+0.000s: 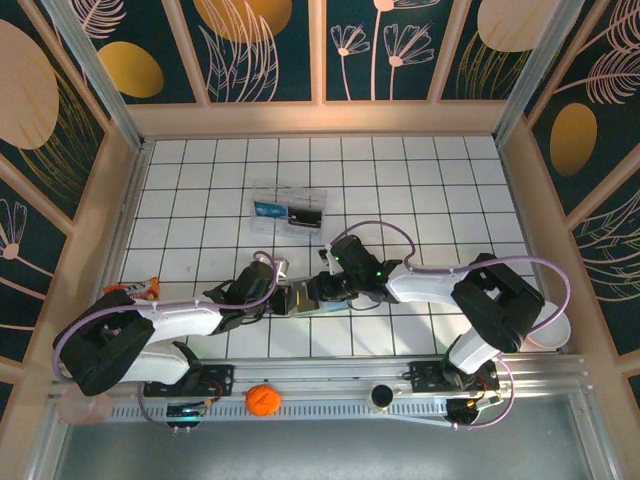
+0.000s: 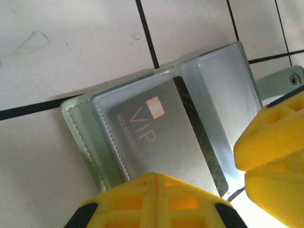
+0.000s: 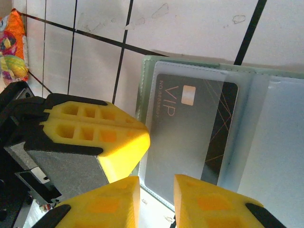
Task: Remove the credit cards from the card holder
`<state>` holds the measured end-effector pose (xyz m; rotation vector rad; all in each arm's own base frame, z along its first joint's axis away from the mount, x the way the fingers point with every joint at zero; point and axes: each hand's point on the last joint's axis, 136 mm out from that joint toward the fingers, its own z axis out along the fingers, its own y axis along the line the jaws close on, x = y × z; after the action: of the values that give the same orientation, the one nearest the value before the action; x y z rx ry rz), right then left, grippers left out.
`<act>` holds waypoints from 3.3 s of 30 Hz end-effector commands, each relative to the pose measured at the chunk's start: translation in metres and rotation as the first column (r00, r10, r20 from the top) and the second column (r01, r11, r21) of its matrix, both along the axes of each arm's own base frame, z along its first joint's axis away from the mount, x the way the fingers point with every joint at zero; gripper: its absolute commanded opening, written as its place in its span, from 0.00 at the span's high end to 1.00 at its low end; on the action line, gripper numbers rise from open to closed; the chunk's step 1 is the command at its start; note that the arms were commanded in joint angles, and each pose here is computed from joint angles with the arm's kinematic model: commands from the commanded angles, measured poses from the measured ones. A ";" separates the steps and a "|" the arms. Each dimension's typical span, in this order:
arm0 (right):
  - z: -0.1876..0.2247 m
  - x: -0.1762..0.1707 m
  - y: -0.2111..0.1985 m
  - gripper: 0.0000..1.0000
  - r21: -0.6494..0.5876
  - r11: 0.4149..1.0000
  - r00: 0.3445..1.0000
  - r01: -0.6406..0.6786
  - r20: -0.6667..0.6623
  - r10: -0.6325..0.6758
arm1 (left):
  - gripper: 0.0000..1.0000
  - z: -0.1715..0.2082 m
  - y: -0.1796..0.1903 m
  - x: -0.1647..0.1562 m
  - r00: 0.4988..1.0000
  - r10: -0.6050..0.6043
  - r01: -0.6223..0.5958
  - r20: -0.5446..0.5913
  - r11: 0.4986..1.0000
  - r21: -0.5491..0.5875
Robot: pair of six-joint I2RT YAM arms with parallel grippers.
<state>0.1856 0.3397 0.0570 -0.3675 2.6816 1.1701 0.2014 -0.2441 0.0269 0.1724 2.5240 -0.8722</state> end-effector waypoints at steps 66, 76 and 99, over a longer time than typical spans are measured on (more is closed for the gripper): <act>-0.024 0.012 -0.037 1.00 -0.117 0.981 0.987 0.156 -0.029 -0.161 | 1.00 -0.026 0.007 -0.008 0.997 -0.007 0.013 -0.073 0.997 0.075; -0.006 0.012 -0.068 1.00 -0.245 0.949 0.981 0.196 0.057 -0.188 | 1.00 -0.018 0.002 -0.003 0.998 -0.023 0.027 -0.053 0.997 0.068; 0.002 0.006 -0.045 1.00 -0.267 0.960 0.997 0.078 0.050 -0.066 | 1.00 -0.017 -0.004 0.003 0.999 -0.027 0.030 -0.040 0.998 0.060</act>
<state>0.1974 0.2835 0.0593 -0.2801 2.7932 0.7280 0.2101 -0.2528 0.0217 0.1944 2.5394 -0.8519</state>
